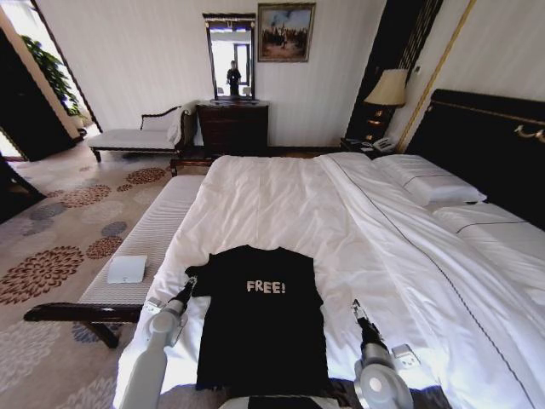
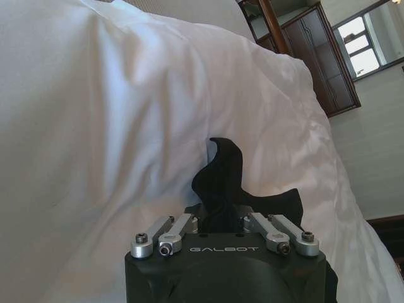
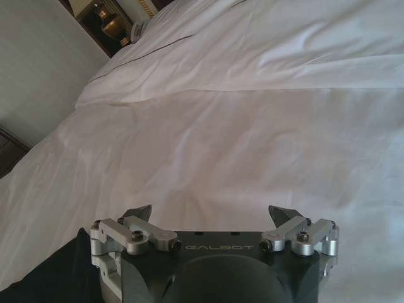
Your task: Fold the clothes on the bed.
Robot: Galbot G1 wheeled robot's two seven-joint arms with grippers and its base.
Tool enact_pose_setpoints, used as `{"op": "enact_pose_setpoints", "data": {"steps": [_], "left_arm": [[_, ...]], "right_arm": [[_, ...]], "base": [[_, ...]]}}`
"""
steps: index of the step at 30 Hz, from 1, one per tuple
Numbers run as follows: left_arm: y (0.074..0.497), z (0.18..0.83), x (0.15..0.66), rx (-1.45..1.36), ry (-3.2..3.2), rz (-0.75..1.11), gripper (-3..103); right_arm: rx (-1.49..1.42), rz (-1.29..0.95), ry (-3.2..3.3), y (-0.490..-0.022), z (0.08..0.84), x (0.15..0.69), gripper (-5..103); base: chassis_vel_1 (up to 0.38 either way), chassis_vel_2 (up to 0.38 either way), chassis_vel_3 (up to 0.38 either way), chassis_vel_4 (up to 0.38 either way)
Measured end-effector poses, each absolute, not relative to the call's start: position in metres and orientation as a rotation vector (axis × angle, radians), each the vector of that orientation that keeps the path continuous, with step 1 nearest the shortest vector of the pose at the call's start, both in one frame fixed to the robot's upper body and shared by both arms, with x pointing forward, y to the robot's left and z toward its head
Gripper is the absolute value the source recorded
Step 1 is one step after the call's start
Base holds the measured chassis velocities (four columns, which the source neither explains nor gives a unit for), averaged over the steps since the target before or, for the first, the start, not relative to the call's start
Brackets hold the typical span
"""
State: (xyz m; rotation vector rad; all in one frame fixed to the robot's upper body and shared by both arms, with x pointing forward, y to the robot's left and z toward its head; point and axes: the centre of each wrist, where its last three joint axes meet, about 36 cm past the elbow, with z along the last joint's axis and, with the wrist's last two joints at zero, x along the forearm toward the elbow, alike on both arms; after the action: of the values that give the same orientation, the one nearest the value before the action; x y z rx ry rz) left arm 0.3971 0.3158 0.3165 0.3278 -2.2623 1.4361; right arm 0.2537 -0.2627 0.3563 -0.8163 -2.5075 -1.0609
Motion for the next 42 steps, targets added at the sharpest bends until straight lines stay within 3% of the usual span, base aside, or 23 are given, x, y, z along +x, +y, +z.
{"op": "enact_pose_setpoints", "data": {"steps": [3,5,7,10,19,27,31,42], "left_arm": [[0.317,0.315,0.397,0.327,-2.263,1.437,14],[0.317,0.315,0.397,0.326,-2.264,1.437,14],[0.318,0.314,0.396,0.324,-2.266,1.437,3],[0.320,0.315,0.395,0.328,-2.268,1.438,0],[0.329,0.346,0.383,0.291,-2.354,1.422,0],[0.292,0.356,0.375,0.078,-2.579,1.113,0],[0.272,0.351,0.373,0.001,-2.602,1.047,0],[0.231,0.341,0.378,-0.127,-2.556,1.105,0]], "right_arm": [[-0.818,-1.062,-2.501,-0.261,0.354,0.255,100],[-0.818,-1.062,-2.500,-0.261,0.354,0.255,100],[-0.818,-1.060,-2.498,-0.260,0.353,0.255,100],[-0.820,-1.056,-2.496,-0.260,0.352,0.255,100],[-0.819,-1.059,-2.492,-0.259,0.351,0.256,100],[-0.814,-1.057,-2.496,-0.260,0.350,0.260,100],[-0.815,-1.054,-2.499,-0.261,0.350,0.260,100],[-0.832,-1.049,-2.492,-0.265,0.347,0.262,100]], "base": [[0.000,0.000,0.000,0.000],[0.000,0.000,0.000,0.000],[0.000,0.000,0.000,0.000],[0.000,0.000,0.000,0.000],[0.000,0.000,0.000,0.000],[0.000,0.000,0.000,0.000],[0.000,0.000,0.000,0.000],[0.000,0.000,0.000,0.000]]}}
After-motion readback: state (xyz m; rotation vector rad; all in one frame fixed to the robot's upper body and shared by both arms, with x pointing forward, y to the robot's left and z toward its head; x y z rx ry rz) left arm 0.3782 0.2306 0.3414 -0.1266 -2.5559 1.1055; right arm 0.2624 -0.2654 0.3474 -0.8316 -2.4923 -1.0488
